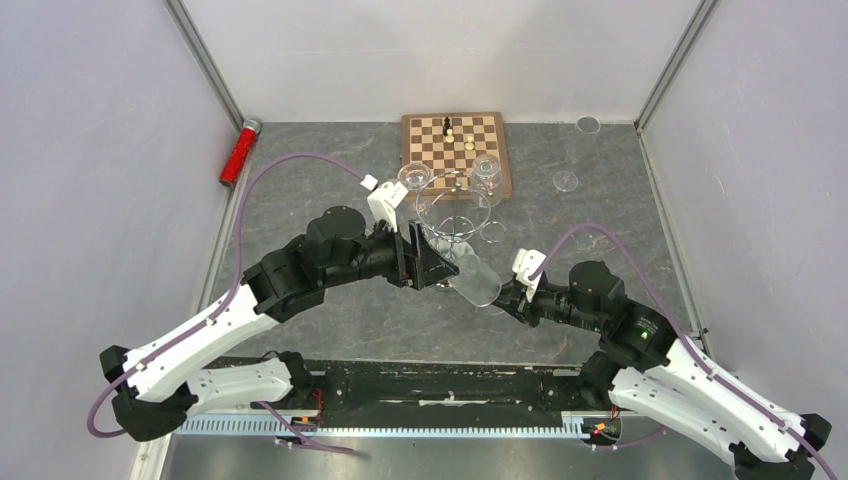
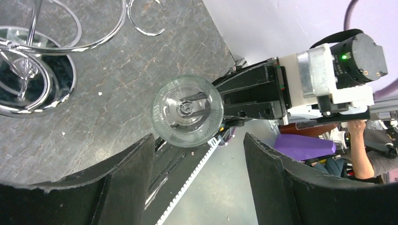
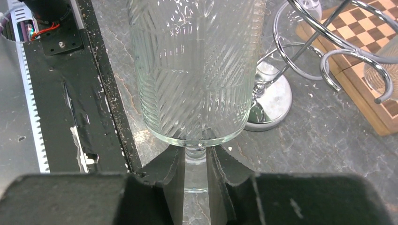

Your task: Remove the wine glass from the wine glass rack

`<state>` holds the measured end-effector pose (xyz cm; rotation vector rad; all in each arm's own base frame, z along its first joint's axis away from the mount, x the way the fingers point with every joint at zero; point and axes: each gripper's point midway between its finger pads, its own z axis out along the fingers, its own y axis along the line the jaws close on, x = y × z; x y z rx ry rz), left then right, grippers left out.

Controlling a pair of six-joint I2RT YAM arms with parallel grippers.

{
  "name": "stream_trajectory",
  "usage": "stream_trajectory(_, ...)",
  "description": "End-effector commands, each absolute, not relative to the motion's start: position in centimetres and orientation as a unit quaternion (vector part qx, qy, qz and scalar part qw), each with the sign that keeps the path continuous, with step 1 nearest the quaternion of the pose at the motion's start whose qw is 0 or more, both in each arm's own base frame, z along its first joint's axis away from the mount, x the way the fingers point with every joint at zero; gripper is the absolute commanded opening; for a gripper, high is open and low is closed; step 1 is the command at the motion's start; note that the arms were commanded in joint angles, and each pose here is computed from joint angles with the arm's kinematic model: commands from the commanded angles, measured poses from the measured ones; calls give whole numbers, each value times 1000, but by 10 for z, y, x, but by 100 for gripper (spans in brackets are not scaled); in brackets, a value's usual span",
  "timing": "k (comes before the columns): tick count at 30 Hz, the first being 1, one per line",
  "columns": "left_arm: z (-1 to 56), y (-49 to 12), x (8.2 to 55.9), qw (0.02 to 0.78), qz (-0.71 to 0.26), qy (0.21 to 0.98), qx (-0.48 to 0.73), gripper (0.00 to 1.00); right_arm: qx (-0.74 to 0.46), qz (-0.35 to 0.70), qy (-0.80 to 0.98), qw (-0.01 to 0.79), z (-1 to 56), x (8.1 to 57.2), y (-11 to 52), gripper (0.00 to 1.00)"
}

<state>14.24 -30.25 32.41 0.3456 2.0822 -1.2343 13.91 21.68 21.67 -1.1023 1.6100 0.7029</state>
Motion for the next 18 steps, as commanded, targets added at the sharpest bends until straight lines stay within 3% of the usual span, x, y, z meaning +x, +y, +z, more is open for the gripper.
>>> stream_trajectory(1,319,-305,137,303,-495,806,117,76,-477,296,583,587,272,142,226,0)
stream_trajectory(18,293,-304,144,261,-505,817,100,66,-491,315,535,612,304,137,237,0)
